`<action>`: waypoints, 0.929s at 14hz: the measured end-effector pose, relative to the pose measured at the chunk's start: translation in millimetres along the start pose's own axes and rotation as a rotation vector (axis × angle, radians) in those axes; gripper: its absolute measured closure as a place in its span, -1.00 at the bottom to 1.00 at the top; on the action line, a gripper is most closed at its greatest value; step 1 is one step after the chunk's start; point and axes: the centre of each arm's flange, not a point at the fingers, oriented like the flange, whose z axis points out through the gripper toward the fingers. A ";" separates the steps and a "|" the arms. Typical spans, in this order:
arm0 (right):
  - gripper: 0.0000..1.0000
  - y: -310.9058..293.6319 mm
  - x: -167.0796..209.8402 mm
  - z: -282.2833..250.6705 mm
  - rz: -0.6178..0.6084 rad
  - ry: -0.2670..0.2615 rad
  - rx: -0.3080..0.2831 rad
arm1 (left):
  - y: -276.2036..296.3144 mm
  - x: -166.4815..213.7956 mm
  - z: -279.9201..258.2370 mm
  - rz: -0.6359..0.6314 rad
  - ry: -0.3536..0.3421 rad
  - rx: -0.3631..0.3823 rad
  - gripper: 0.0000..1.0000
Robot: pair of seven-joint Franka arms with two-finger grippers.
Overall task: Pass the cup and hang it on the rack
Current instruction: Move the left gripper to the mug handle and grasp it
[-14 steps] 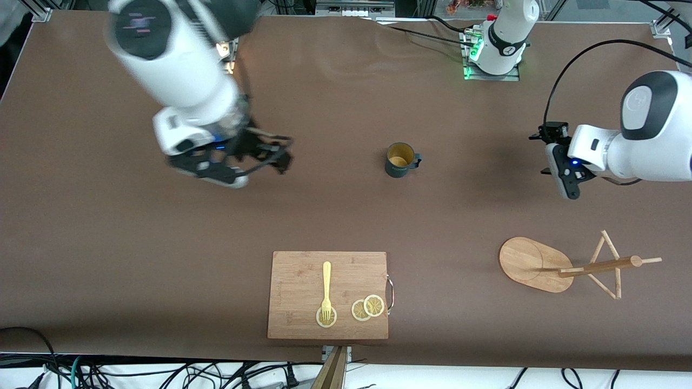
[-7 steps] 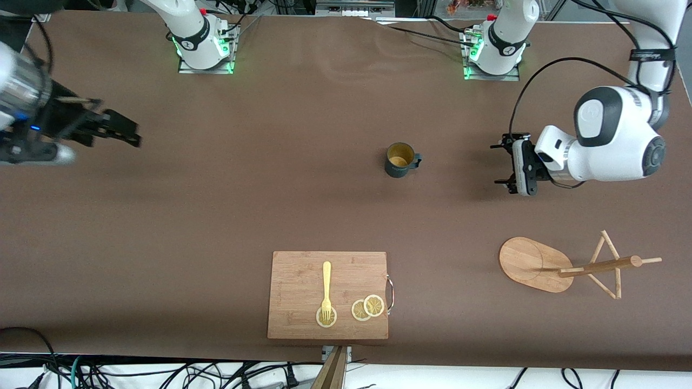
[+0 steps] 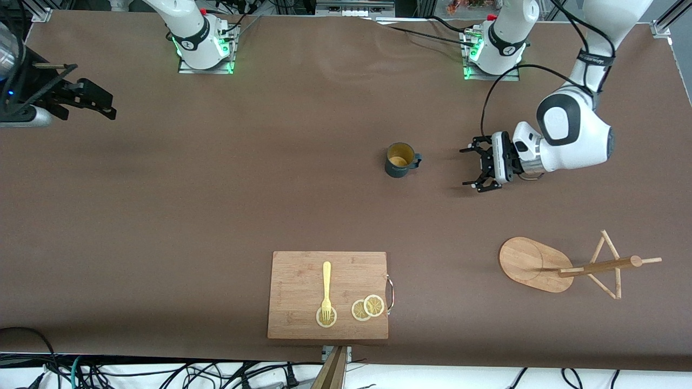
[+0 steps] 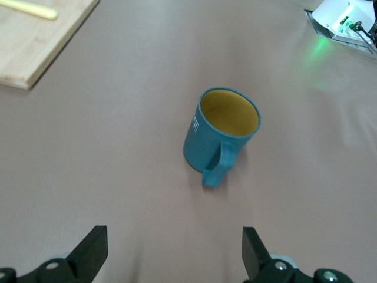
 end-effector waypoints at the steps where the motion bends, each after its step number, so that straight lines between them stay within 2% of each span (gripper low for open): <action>1: -1.00 0.1 1.3 1.4 0.000 0.001 -0.002 | 0.5 -8.6 13.1 0.027 0.039 0.004 -1.00; 4: -1.00 4.2 1.6 1.2 0.007 0.001 -0.001 | 3.3 -35.9 53.6 0.090 0.145 0.023 -1.00; 8: -1.00 6.9 2.6 -0.9 0.012 0.010 -0.003 | 8.7 -59.2 82.0 0.127 0.197 0.032 -1.00; 13: -1.00 9.2 6.2 -12.5 0.018 0.058 -0.009 | 32.2 -57.1 126.5 0.096 0.295 0.056 -1.00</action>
